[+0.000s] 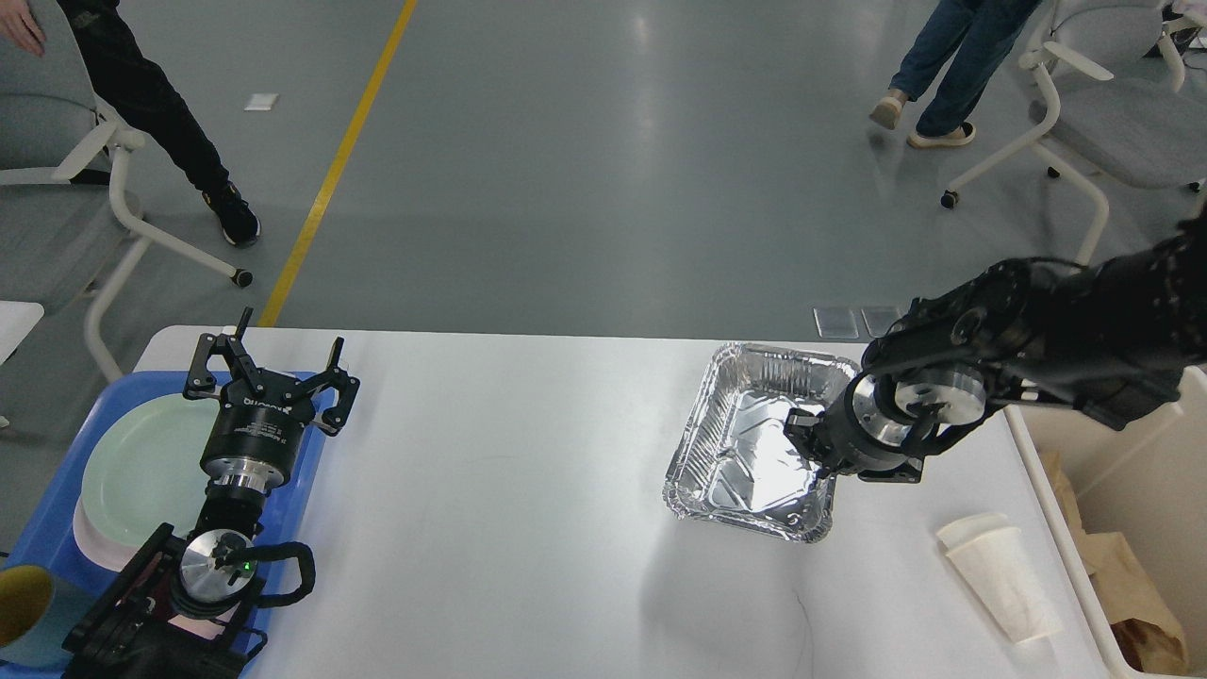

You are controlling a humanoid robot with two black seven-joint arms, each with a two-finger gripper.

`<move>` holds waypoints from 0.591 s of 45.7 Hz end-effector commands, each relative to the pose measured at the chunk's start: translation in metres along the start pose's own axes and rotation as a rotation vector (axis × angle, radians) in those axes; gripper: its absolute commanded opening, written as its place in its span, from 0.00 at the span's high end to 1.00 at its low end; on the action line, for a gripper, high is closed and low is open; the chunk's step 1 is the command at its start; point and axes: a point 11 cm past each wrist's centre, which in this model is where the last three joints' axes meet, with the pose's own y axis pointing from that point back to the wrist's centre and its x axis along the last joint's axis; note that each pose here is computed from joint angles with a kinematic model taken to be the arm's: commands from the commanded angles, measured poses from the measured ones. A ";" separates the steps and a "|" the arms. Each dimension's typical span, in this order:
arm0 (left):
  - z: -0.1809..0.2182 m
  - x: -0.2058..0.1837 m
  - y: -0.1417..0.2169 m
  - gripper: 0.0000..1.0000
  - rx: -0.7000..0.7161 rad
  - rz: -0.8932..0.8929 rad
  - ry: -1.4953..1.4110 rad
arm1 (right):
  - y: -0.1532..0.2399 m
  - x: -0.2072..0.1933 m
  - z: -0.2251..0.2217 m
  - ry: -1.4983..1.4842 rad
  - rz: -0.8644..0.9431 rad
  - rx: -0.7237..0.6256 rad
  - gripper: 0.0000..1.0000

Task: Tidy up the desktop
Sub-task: 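Grip the foil tray rim and lift it toward the bin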

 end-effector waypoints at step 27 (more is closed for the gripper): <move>0.000 0.000 0.000 0.04 0.000 0.001 -0.001 | 0.122 0.056 0.129 -0.224 0.184 -0.055 1.00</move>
